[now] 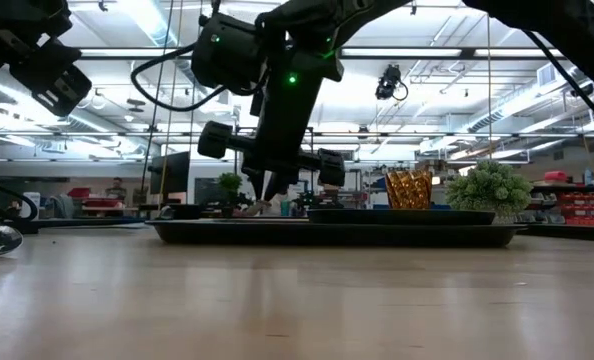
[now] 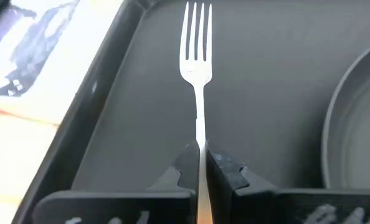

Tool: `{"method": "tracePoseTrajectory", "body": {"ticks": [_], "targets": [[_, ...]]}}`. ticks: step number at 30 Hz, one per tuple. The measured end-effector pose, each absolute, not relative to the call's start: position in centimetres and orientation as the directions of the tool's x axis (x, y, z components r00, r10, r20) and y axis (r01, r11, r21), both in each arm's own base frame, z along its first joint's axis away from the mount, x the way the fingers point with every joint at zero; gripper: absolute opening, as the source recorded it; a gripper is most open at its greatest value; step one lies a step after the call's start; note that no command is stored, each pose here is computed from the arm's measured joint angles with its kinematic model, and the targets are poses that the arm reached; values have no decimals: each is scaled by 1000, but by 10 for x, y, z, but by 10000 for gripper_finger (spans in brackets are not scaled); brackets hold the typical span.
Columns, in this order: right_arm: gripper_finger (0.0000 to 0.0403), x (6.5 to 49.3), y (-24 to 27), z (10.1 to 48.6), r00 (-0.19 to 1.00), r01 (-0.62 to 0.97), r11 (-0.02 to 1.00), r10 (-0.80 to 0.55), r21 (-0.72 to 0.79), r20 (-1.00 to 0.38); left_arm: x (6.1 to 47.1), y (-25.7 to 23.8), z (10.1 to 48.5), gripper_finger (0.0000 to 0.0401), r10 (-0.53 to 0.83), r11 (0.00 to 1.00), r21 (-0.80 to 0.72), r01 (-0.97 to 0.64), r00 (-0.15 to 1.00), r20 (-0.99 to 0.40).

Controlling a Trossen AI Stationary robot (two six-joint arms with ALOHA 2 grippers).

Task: Pick and place plate/cup/fork/spoon on tray
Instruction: Put the orange fork on the black serving tray to the left of the black plate

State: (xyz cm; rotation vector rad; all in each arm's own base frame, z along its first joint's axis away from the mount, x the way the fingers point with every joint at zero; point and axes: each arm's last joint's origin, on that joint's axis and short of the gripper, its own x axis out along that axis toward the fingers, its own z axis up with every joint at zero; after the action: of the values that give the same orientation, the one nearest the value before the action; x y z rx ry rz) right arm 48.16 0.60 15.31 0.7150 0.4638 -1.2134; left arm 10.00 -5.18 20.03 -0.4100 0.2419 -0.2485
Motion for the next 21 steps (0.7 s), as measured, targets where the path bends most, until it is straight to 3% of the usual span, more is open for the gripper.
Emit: {"method": "tracePoseTrajectory", "body": {"ticks": [6, 21], "targets": [[18, 483, -1, 152, 313, 948, 151, -606, 281, -731, 100, -52, 198, 172, -299, 888, -416, 194, 933, -202], [19, 474, -7, 129, 278, 954, 89, -617, 286, -737, 99, -52, 198, 172, -299, 889, -415, 194, 932, -204]]}}
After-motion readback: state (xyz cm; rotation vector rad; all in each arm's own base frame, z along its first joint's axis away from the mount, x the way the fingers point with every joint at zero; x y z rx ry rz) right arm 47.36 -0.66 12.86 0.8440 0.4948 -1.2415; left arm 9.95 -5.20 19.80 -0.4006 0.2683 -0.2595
